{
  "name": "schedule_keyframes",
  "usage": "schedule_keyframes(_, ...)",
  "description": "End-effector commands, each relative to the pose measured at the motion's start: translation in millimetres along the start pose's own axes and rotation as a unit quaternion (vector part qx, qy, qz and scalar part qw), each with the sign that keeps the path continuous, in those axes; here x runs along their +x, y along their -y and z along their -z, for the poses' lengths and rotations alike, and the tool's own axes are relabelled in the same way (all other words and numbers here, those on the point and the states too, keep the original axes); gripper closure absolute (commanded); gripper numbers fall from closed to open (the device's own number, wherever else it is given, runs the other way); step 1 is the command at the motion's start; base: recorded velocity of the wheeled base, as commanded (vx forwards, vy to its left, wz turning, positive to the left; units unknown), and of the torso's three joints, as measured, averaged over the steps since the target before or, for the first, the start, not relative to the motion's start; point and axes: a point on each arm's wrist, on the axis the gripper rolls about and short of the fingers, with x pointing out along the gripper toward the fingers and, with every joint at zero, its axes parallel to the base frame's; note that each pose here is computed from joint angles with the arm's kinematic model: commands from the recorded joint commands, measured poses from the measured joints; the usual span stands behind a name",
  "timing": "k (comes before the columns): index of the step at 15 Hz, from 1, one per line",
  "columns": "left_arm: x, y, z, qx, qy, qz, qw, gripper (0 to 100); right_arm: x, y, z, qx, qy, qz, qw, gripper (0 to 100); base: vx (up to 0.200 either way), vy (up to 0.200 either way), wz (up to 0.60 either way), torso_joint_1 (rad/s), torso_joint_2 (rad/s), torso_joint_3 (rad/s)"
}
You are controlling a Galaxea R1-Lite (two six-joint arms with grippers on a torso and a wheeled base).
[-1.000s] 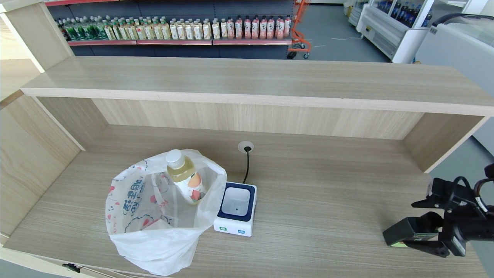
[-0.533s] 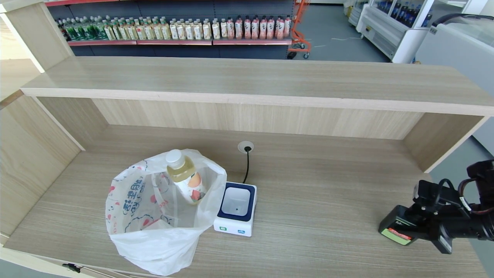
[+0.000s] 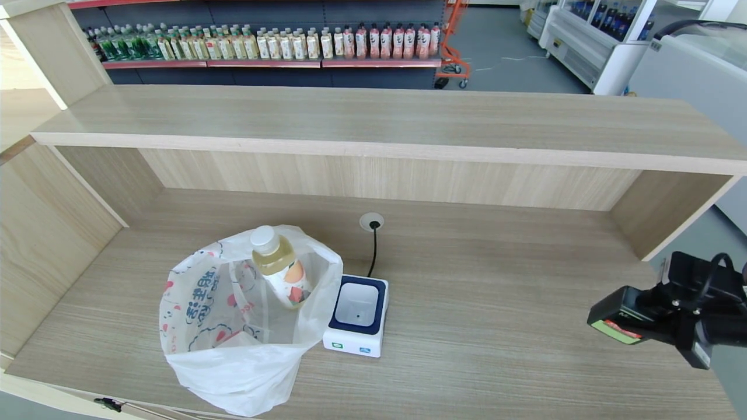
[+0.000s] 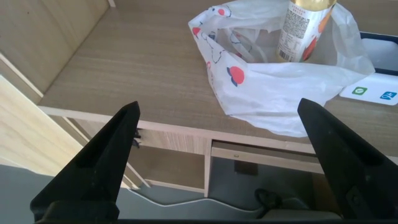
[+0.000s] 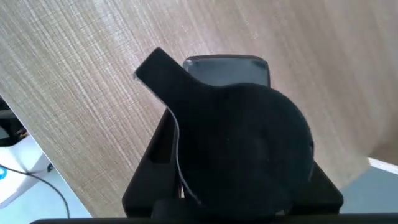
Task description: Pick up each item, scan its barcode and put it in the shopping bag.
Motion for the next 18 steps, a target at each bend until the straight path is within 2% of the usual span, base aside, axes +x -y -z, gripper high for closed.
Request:
schedule_keyframes(1, 0.0, 0.0, 0.0, 0.000, 0.000, 0.000, 1.0000, 0, -66.0, -14.3, -40.7, -0.086, 0.050, 0.117, 0.988, 100, 0.000, 0.000, 0.00, 0.000, 0.00, 0.000)
schedule_keyframes(3, 0.0, 0.0, 0.0, 0.000, 0.000, 0.000, 1.0000, 0, -98.0, -30.0, -64.6, -0.237, 0.085, 0.173, 0.952, 100, 0.000, 0.000, 0.00, 0.000, 0.00, 0.000)
schedule_keyframes(4, 0.0, 0.0, 0.0, 0.000, 0.000, 0.000, 1.0000, 0, -105.0, -41.1, -73.1, -0.329, 0.120, 0.173, 0.920, 100, 0.000, 0.000, 0.00, 0.000, 0.00, 0.000)
schedule_keyframes(6, 0.0, 0.0, 0.0, 0.000, 0.000, 0.000, 1.0000, 0, -104.2, -57.6, -81.8, -0.460, 0.199, 0.151, 0.852, 100, 0.000, 0.000, 0.00, 0.000, 0.00, 0.000)
schedule_keyframes(7, 0.0, 0.0, 0.0, 0.000, 0.000, 0.000, 1.0000, 0, -104.5, -57.3, -91.8, -0.542, 0.232, 0.167, 0.790, 100, 0.000, 0.000, 0.00, 0.000, 0.00, 0.000)
schedule_keyframes(8, 0.0, 0.0, 0.0, 0.000, 0.000, 0.000, 1.0000, 0, -109.8, -53.4, -110.1, -0.624, 0.268, 0.211, 0.703, 100, 0.000, 0.000, 0.00, 0.000, 0.00, 0.000)
schedule_keyframes(9, 0.0, 0.0, 0.0, 0.000, 0.000, 0.000, 1.0000, 0, -121.2, -43.1, -134.9, -0.698, 0.296, 0.285, 0.586, 100, 0.000, 0.000, 0.00, 0.000, 0.00, 0.000)
schedule_keyframes(10, 0.0, 0.0, 0.0, 0.000, 0.000, 0.000, 1.0000, 0, -132.3, -37.2, -153.6, -0.745, 0.319, 0.353, 0.467, 100, 0.000, 0.000, 0.00, 0.000, 0.00, 0.000)
schedule_keyframes(11, 0.0, 0.0, 0.0, 0.000, 0.000, 0.000, 1.0000, 0, -131.6, -39.6, -162.3, -0.763, 0.336, 0.387, 0.394, 100, 0.000, 0.000, 0.00, 0.000, 0.00, 0.000)
schedule_keyframes(12, 0.0, 0.0, 0.0, 0.000, 0.000, 0.000, 1.0000, 0, -126.5, -44.2, -163.5, -0.771, 0.345, 0.396, 0.359, 100, 0.000, 0.000, 0.00, 0.000, 0.00, 0.000)
schedule_keyframes(14, 0.0, 0.0, 0.0, 0.000, 0.000, 0.000, 1.0000, 0, -125.3, -51.5, -157.2, -0.784, 0.351, 0.402, 0.317, 100, 0.000, 0.000, 0.00, 0.000, 0.00, 0.000)
schedule_keyframes(16, 0.0, 0.0, 0.0, 0.000, 0.000, 0.000, 1.0000, 0, -132.0, -59.5, -149.5, -0.784, 0.360, 0.407, 0.300, 100, 0.000, 0.000, 0.00, 0.000, 0.00, 0.000)
schedule_keyframes(18, 0.0, 0.0, 0.0, 0.000, 0.000, 0.000, 1.0000, 0, -137.4, -64.1, -145.1, -0.783, 0.369, 0.408, 0.291, 100, 0.000, 0.000, 0.00, 0.000, 0.00, 0.000)
